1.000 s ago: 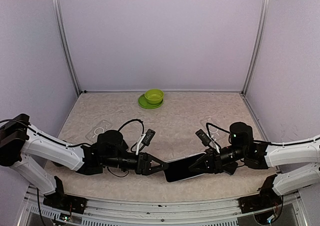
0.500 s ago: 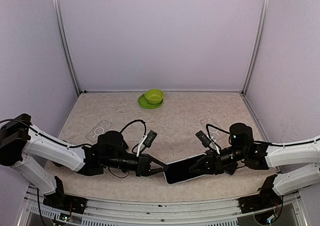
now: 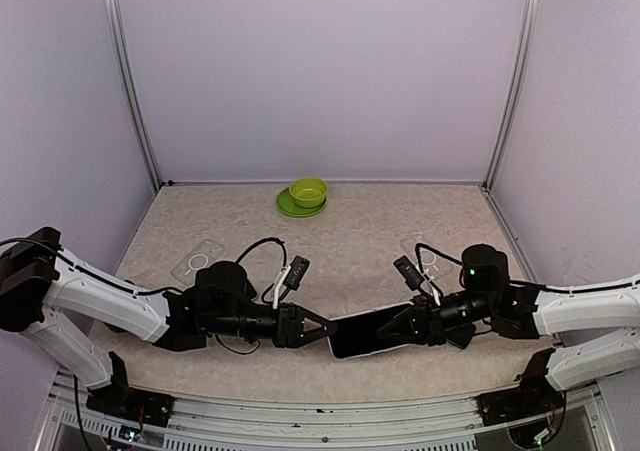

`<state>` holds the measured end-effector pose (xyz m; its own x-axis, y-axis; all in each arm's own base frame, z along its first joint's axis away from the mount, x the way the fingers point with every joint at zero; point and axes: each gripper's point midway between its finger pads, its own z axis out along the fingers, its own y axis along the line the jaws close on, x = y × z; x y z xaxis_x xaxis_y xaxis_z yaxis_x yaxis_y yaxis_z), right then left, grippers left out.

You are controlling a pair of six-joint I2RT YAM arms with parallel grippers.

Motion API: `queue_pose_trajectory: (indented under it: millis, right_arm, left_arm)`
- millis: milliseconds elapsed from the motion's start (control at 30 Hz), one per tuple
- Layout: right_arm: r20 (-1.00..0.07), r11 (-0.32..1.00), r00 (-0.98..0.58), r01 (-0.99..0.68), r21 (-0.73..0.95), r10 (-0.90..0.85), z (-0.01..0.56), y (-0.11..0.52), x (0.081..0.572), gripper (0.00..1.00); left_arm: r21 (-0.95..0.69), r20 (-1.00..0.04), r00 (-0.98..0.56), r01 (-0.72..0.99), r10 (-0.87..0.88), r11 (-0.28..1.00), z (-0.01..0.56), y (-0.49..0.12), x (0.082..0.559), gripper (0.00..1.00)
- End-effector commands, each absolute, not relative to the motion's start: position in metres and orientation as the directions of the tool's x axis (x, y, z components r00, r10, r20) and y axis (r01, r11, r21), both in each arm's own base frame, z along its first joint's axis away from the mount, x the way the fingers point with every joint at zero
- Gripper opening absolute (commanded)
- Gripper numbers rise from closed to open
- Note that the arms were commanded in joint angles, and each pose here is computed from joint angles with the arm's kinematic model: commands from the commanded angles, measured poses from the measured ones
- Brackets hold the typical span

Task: Put the phone into the phone case
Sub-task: Press the corner of the phone case at the top left corner of the phone case, then press the corner of the phone case at the bottom left corner of the phone case.

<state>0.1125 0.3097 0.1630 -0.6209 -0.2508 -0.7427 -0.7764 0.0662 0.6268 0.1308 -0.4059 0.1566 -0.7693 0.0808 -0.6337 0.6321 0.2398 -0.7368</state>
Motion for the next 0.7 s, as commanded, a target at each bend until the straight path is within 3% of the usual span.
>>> queue_pose_trajectory:
  millis: [0,667]
  right_arm:
    - [-0.825,0.010,-0.541,-0.837,0.547,-0.166,0.200,0.314,0.114,0.00]
    - [-0.822,0.006,-0.560,-0.827,0.562,-0.102,0.214,0.315,0.118,0.00]
  left_arm:
    - [-0.744,-0.637,-0.769,0.628,0.039,0.227,0.167,-0.406,0.134,0.37]
    - [-0.758,-0.628,-0.775,0.629,0.065,0.172,0.167,-0.417,0.118,0.43]
